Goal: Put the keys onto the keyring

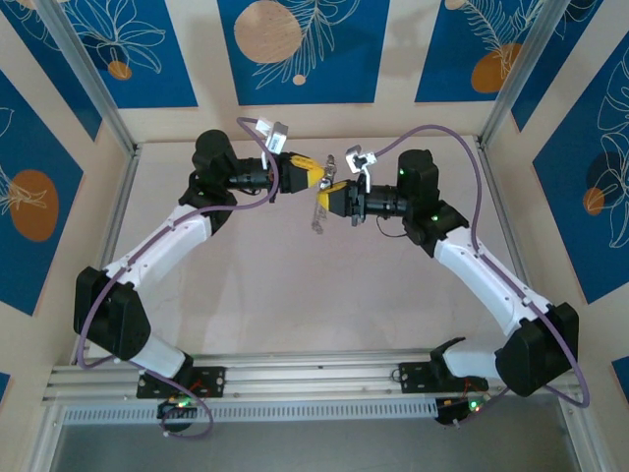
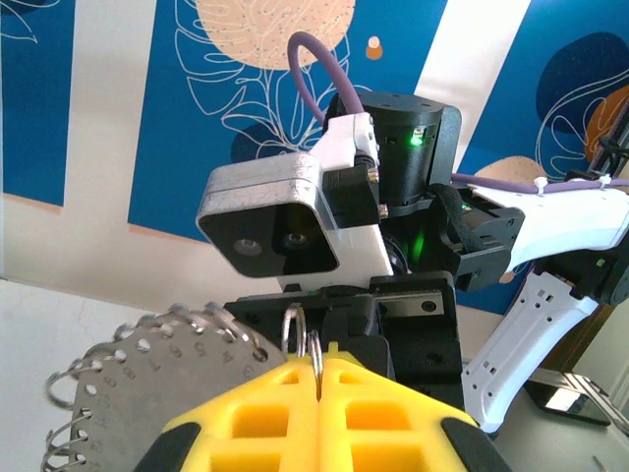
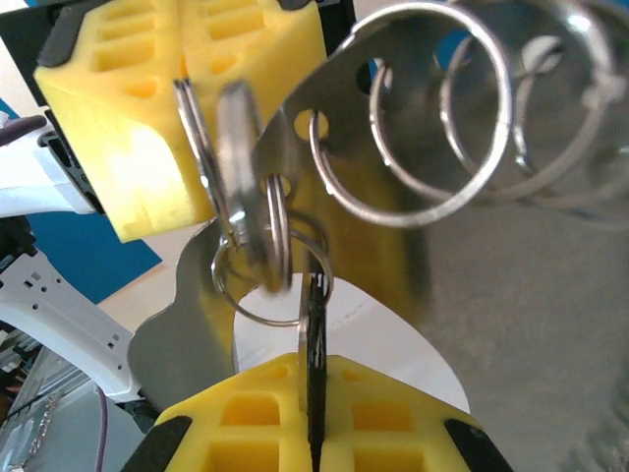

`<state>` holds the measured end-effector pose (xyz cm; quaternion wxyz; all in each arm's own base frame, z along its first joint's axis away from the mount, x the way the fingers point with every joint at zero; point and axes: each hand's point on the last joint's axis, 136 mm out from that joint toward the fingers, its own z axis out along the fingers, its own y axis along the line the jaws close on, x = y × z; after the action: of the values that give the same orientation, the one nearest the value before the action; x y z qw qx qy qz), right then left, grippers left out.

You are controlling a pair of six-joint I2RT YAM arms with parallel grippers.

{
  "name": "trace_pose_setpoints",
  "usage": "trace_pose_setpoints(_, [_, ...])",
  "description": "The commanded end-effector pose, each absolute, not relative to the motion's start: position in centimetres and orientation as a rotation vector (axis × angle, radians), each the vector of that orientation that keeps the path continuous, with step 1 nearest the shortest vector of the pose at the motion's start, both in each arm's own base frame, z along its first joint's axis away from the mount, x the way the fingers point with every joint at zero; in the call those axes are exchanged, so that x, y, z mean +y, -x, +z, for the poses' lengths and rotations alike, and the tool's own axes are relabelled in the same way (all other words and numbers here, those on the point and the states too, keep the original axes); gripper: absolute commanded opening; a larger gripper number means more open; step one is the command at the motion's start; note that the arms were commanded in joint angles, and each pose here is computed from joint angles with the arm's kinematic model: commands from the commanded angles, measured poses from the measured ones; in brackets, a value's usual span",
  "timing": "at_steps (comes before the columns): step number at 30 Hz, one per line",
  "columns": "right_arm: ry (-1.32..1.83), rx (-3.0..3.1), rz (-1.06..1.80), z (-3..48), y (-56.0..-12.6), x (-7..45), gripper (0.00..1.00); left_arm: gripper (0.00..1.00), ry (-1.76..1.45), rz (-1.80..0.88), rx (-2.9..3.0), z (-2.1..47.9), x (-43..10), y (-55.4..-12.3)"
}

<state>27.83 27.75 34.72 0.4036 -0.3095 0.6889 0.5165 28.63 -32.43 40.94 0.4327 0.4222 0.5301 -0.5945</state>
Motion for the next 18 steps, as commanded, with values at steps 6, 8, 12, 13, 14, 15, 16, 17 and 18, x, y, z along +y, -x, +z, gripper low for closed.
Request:
trace_pose_setpoints(6, [0.785,1.735,1.222,36.5,-27.5,26.5,0.0,0.0,-1.092,-1.474,1.258,42.1,-32.2,-27.1])
trace_pose_setpoints(8, [0.794,1.74,1.219,36.6,-27.4,26.5,0.0,0.0,-1.091,-1.476,1.263,42.0,-32.2,-27.2])
trace_pose_setpoints(12, [0.813,1.753,1.221,36.8,-27.2,26.5,0.0,0.0,-1.092,-1.477,1.264,41.9,-32.2,-27.1])
trace_pose_setpoints(13, [0.82,1.757,1.223,36.9,-27.2,26.7,0.0,0.0,-1.091,-1.476,1.266,41.9,-32.2,-27.1])
trace_pose_setpoints(14, [0.828,1.758,1.224,37.0,-27.1,26.8,0.0,0.0,-1.093,-1.476,1.266,41.9,-32.3,-27.1])
trace_pose_setpoints(15, [0.832,1.762,1.226,37.0,-27.1,26.9,0.0,0.0,-1.091,-1.475,1.268,41.8,-32.3,-27.1])
trace_pose_setpoints(16, [0.838,1.762,1.226,37.2,-27.0,26.9,0.0,0.0,-1.09,-1.472,1.272,41.8,-32.3,-27.2])
trace_pose_setpoints(17, [0.844,1.763,1.225,37.3,-27.1,27.1,0.0,0.0,-1.091,-1.471,1.275,41.6,-32.4,-27.2])
trace_pose_setpoints(18, [0.85,1.765,1.225,37.4,-27.0,27.2,0.0,0.0,-1.093,-1.467,1.278,41.6,-32.4,-27.2])
